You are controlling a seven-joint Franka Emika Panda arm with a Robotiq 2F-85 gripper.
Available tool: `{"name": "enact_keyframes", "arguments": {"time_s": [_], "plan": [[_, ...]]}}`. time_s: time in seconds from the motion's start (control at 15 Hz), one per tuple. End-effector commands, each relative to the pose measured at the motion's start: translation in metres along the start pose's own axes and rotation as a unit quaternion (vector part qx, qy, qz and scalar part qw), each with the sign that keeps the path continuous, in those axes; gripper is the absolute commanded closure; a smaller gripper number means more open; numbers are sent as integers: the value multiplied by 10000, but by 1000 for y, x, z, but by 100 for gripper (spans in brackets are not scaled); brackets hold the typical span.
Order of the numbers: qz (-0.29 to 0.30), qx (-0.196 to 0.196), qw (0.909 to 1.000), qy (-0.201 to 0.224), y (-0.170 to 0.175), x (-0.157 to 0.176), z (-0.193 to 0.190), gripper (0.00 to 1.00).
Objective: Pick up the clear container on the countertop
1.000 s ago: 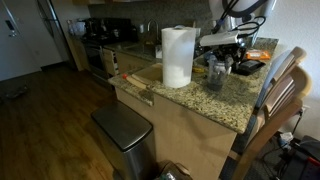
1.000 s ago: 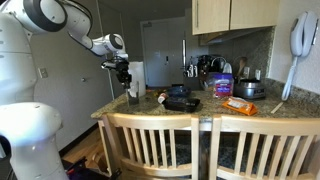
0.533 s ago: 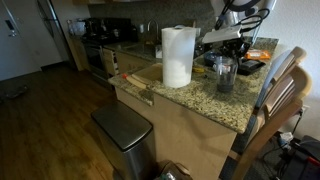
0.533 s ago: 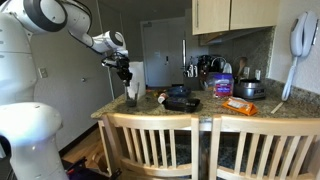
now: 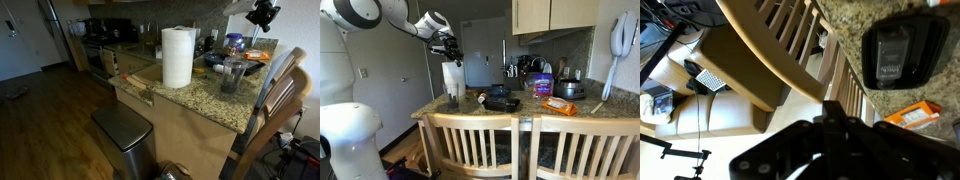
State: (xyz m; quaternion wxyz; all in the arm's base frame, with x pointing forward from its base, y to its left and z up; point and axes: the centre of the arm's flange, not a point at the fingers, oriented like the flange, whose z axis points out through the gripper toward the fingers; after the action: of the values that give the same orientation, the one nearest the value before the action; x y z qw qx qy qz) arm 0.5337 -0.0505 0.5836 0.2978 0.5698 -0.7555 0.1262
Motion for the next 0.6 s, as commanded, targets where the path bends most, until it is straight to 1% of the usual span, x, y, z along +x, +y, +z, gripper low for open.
{"name": "enact_keyframes", "arguments": {"time_s": [0.0, 0.07, 0.13, 0.2, 0.33, 0.4, 0.47, 0.53], "plan": [[25, -99, 9998, 174, -32, 60, 26, 100], [-43, -123, 9999, 111, -40, 76, 37, 75], [-207, -146, 9997, -6, -44, 88, 45, 73], [2, -141, 9998, 106, -24, 68, 35, 93], [-75, -185, 9998, 64, -33, 87, 50, 78], [-492, -58, 9988, 5, -33, 84, 51, 49], [-859, 127, 9962, -51, -33, 80, 50, 48], [-1054, 257, 9941, -76, -34, 75, 48, 46]]}}
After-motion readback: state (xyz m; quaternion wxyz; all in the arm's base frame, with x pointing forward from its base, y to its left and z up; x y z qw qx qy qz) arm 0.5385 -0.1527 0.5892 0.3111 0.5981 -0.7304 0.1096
